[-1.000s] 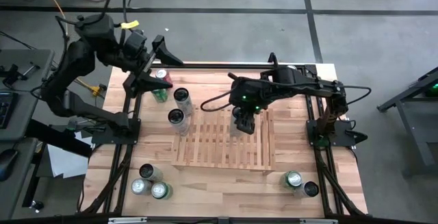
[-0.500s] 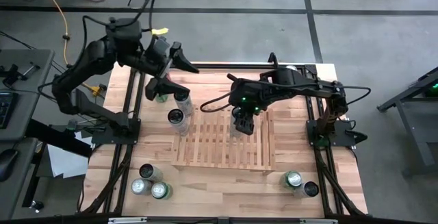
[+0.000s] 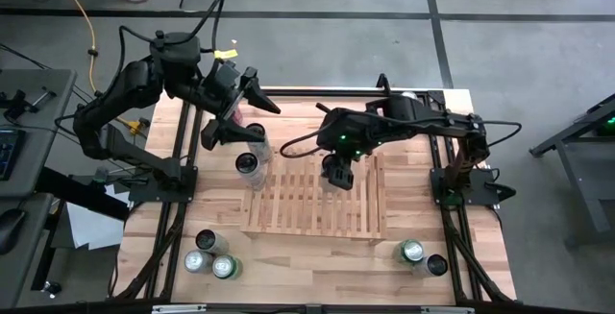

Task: Place canned beverage on shelf
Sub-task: Put the top right white yellow soda can on the shelf

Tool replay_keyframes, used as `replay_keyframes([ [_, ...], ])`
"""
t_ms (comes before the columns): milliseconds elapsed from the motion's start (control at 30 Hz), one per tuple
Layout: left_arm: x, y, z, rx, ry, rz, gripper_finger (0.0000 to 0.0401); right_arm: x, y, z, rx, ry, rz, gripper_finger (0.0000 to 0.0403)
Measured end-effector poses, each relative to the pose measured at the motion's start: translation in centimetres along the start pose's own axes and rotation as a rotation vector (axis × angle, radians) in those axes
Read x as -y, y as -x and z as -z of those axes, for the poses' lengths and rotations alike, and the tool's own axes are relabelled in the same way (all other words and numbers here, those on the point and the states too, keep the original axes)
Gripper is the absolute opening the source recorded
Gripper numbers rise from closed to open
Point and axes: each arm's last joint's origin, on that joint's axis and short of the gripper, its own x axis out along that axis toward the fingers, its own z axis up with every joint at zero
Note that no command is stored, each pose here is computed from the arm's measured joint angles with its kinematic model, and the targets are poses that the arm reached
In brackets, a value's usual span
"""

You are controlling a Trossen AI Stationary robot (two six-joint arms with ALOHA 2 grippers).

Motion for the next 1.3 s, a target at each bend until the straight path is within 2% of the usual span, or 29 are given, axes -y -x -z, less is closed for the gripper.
replay_keyframes([
  [267, 0.0, 0.0, 0.1, -0.006, -0.009, -0.001, 0.0344, 0.0, 1.8, -0.3, 0.116, 0.014, 0.006, 0.0350],
  [367, 0.0, 0.0, 0.2, -0.020, -0.021, -0.007, 0.0344, 0.2, 2.9, -0.2, 0.158, 0.027, 0.041, 0.0350],
  [567, -0.5, -1.0, 0.8, -0.070, -0.051, -0.109, 0.0344, 0.7, 6.4, 0.8, 0.259, 0.012, 0.132, 0.0350],
  [700, -1.5, -4.2, 1.7, -0.133, -0.039, -0.161, 0.0344, 1.3, 9.3, 1.8, 0.347, -0.040, 0.221, 0.0350],
  [800, -2.8, -7.8, 3.2, -0.215, -0.018, -0.214, 0.0344, 1.8, 11.4, 2.6, 0.414, -0.093, 0.276, 0.0350],
  [1000, -4.3, -14.2, 6.5, -0.341, 0.011, -0.166, 0.0344, 2.3, 14.4, 4.1, 0.500, -0.169, 0.290, 0.0350],
  [1133, -4.1, -16.4, 7.6, -0.359, -0.027, -0.129, 0.0344, 2.4, 14.9, 4.4, 0.515, -0.177, 0.294, 0.0350],
  [1300, -3.4, -17.1, 7.9, -0.372, -0.060, -0.138, 0.0344, 2.4, 14.9, 4.4, 0.512, -0.162, 0.299, 0.0350],
])
